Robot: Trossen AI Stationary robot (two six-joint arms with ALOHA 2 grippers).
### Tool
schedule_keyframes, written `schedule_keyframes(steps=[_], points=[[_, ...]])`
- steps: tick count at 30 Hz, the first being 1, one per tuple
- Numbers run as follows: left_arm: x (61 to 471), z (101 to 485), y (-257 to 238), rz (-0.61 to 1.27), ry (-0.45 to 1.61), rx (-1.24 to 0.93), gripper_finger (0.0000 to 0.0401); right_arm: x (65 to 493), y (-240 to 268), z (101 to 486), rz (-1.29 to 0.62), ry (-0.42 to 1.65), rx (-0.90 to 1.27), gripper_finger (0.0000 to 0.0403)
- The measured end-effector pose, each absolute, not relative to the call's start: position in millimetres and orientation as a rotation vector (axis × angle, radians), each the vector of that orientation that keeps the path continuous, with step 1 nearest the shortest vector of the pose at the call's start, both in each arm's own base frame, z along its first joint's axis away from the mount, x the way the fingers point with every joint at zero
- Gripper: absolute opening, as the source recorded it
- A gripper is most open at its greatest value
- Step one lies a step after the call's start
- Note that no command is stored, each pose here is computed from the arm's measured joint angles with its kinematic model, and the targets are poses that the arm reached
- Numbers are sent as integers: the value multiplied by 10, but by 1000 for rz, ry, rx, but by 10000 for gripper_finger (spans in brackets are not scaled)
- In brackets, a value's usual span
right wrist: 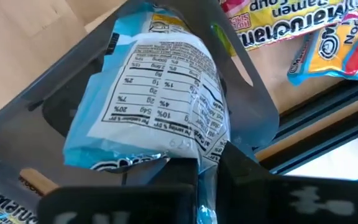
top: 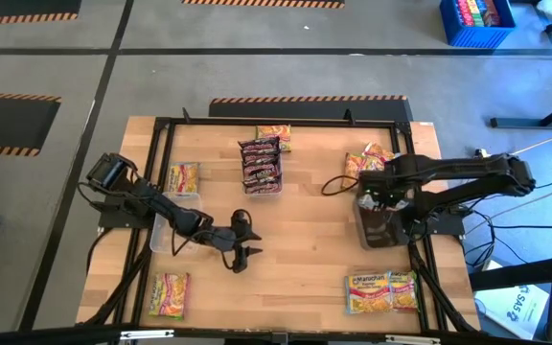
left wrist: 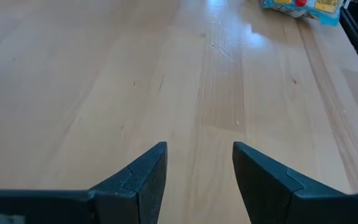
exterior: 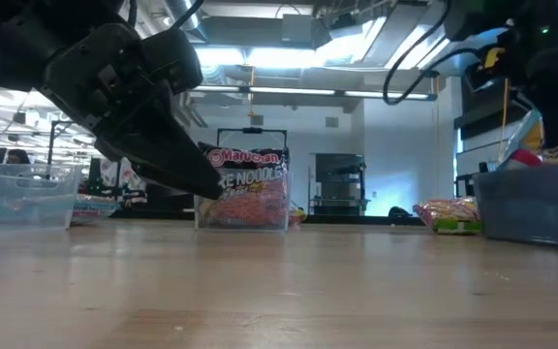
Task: Sort Maruchan noodles
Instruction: Put the blue noodle pack into the black bin
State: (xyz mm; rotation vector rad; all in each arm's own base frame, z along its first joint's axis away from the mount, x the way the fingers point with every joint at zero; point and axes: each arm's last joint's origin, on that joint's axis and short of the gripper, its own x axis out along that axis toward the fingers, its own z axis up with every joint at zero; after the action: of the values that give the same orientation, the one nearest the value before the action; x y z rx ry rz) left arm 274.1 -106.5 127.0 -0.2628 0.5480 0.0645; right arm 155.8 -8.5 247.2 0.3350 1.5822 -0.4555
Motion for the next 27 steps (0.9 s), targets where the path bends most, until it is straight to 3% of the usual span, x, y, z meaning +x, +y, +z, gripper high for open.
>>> schedule_keyframes(steps=[9, 27], points=[[2741, 1270, -1066, 66, 547, -262, 176, 1761, -115, 2316, -407, 1632, 275, 3], [2738, 1270, -1074, 61, 547, -256, 176, 1672, -440, 1954, -452, 1735, 517, 3]])
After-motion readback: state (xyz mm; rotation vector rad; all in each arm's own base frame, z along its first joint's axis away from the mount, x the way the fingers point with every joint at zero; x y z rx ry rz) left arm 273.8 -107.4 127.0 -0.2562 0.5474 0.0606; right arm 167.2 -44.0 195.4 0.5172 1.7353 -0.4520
